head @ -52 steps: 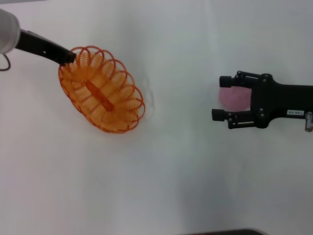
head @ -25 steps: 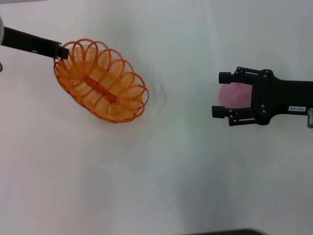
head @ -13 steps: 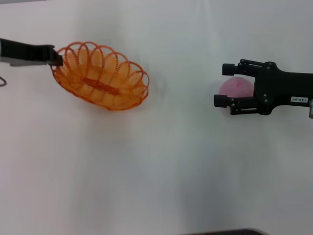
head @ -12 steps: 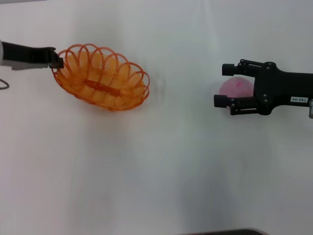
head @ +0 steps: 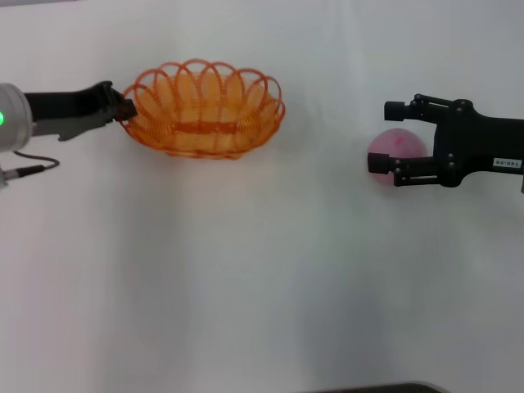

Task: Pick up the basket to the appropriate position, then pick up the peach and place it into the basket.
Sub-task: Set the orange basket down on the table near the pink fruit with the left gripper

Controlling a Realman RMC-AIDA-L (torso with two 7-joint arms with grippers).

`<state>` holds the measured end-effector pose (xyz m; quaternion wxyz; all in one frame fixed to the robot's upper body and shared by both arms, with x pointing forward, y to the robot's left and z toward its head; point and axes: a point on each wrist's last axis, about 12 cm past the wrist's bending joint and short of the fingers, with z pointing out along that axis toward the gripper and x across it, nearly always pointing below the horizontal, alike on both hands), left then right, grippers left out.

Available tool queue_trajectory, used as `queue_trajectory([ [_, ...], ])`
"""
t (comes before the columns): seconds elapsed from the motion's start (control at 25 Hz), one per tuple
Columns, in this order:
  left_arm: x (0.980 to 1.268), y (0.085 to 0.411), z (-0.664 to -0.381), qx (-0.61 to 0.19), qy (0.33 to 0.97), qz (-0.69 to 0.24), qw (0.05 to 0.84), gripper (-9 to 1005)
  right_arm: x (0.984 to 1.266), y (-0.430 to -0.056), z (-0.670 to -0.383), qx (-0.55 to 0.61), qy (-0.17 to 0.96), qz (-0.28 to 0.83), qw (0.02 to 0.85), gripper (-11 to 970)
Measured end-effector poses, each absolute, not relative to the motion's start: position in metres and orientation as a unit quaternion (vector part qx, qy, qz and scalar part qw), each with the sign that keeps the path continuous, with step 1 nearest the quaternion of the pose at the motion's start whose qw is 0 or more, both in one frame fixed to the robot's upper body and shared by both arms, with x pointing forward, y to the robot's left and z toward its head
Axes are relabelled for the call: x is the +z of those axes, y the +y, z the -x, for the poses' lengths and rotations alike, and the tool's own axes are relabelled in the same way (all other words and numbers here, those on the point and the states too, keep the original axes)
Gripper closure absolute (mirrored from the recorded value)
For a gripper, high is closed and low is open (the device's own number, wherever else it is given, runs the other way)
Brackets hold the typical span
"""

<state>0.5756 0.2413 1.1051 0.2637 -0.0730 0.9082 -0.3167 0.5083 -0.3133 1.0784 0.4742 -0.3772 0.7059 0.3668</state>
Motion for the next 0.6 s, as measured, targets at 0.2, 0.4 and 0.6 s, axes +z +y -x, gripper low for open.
queue_trajectory([
  [0.2, 1.092, 0.239, -0.568, -0.322, 0.901, 0.107, 0.272, 956, 1.085, -0.319, -0.507, 0.373, 0.698, 0.384, 0.476, 13],
  [0.4, 1.085, 0.238, -0.562, -0.320, 0.899, 0.122, 0.273, 956, 1.086, -0.326, -0.504, 0.373, 0.701, 0.380, 0.475, 13],
  [0.6, 1.083, 0.236, -0.560, -0.319, 0.899, 0.123, 0.273, 948, 1.087, -0.329, -0.501, 0.375, 0.699, 0.382, 0.473, 14],
])
